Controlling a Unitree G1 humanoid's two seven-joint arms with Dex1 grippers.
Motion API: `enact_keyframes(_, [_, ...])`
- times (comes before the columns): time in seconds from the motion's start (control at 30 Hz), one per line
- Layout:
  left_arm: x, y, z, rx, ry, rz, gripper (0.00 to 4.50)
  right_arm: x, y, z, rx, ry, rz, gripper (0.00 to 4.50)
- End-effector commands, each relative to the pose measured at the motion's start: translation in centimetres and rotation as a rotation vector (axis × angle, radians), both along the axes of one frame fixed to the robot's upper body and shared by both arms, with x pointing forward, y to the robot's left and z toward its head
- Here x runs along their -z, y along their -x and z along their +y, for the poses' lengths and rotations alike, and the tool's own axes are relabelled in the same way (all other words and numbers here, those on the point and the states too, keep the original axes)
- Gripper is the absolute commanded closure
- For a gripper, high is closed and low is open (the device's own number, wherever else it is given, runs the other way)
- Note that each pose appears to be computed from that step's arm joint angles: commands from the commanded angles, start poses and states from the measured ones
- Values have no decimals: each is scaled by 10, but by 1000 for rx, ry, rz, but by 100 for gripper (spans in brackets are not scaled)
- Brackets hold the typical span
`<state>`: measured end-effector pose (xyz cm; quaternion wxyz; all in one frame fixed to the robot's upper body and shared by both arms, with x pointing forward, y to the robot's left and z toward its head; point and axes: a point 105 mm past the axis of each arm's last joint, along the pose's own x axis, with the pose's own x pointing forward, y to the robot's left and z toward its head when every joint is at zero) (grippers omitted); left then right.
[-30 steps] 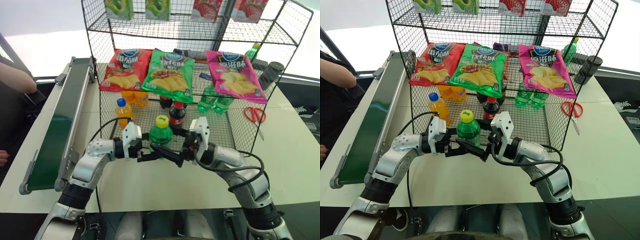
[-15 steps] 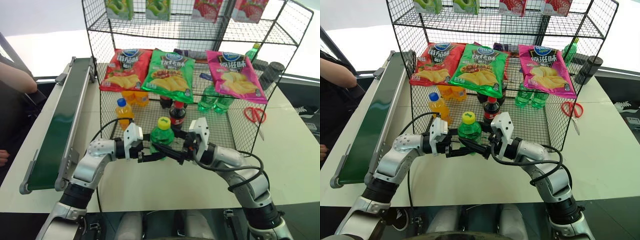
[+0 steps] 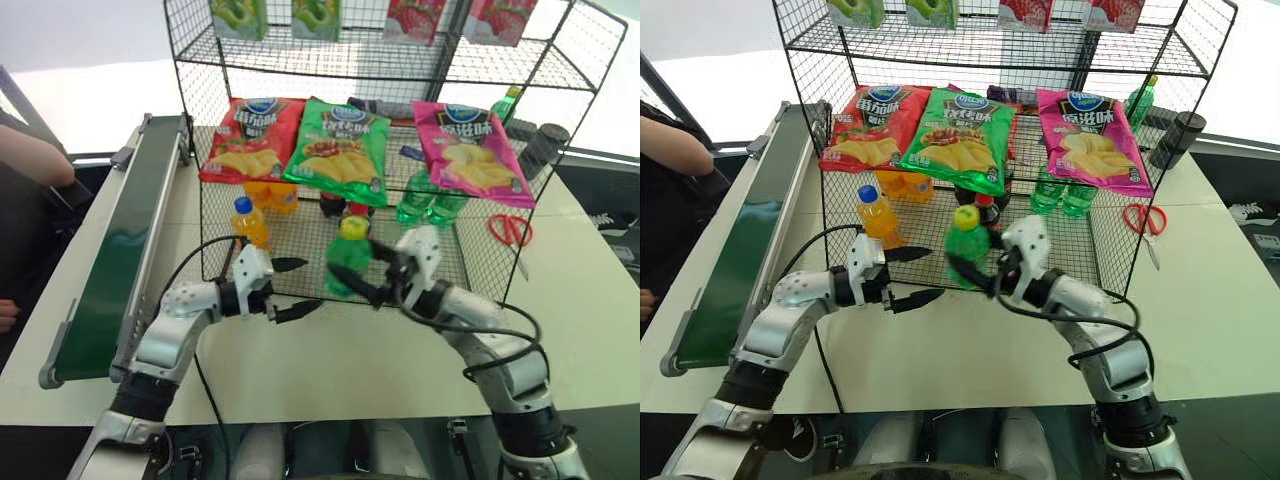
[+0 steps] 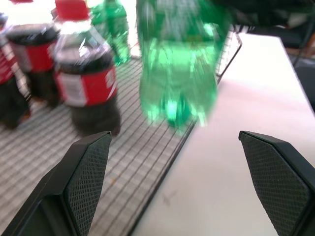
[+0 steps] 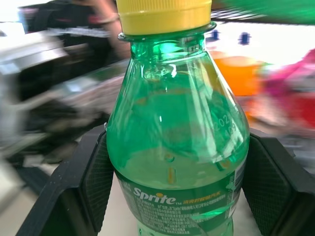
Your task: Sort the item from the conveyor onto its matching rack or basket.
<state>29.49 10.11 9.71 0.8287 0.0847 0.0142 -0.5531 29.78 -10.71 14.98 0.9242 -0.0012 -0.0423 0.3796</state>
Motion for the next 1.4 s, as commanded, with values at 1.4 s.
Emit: enact_keyframes(1.4, [-15,20,-21,72,45,-61,0,28,-47,-123,728,-44,-110,5])
